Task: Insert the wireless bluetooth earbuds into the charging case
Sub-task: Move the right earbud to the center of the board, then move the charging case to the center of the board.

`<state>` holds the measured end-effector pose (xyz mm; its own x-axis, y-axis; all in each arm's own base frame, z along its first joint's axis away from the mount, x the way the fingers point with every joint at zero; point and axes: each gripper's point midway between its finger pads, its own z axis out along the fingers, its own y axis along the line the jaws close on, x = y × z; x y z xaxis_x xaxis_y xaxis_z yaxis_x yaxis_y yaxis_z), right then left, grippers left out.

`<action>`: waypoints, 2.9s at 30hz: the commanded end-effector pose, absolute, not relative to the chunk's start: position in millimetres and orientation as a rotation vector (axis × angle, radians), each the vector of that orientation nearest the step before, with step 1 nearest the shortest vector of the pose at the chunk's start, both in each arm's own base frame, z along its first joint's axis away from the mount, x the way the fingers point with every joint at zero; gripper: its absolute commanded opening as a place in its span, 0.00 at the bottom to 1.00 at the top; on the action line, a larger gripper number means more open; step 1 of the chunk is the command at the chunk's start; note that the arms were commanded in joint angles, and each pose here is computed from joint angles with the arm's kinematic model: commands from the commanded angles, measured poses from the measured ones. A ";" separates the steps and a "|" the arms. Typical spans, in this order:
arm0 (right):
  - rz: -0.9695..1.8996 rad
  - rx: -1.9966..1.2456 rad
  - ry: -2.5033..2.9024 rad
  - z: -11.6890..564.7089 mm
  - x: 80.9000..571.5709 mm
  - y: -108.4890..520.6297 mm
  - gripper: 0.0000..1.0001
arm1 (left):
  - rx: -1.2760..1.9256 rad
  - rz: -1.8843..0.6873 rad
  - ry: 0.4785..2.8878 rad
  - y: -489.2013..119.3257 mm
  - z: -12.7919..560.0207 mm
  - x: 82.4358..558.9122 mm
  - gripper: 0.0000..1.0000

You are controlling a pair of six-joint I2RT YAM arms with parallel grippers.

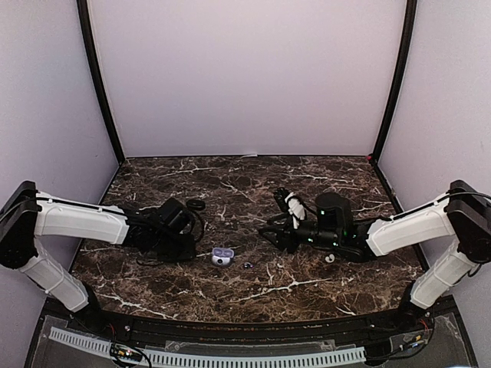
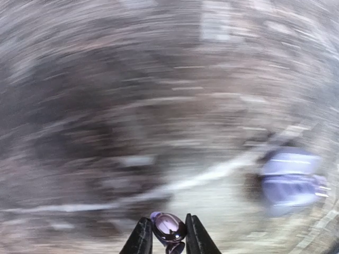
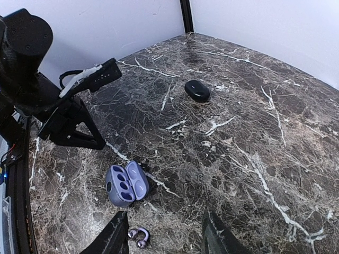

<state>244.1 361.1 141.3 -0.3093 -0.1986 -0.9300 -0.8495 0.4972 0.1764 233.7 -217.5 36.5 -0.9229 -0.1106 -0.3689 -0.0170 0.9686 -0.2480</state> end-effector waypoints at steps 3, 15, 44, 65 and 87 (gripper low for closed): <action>0.819 -0.844 1.750 147.9 253.9 356.7 0.46 | 0.091 -0.580 2.633 -312.2 71.1 253.0 0.23; 0.621 -0.598 1.709 166.2 277.2 304.9 0.45 | 0.350 -0.740 2.613 -395.5 64.1 248.1 0.25; 0.785 -0.779 1.702 154.9 261.3 333.8 0.45 | 0.299 -0.925 2.254 -286.0 161.2 244.9 0.73; 1.145 -1.259 1.930 103.0 246.6 437.4 0.42 | 0.324 -1.017 2.188 -239.0 117.0 216.3 0.83; 1.115 -1.356 2.054 73.0 246.0 465.9 0.40 | 0.473 -1.113 2.288 -261.0 67.5 203.1 0.72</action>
<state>251.7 463.0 58.6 -0.4610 -0.5619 -0.6869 -0.8844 0.2267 0.4081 200.6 -251.7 60.2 -0.8174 0.0546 -0.5734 0.4690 0.6410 -0.6076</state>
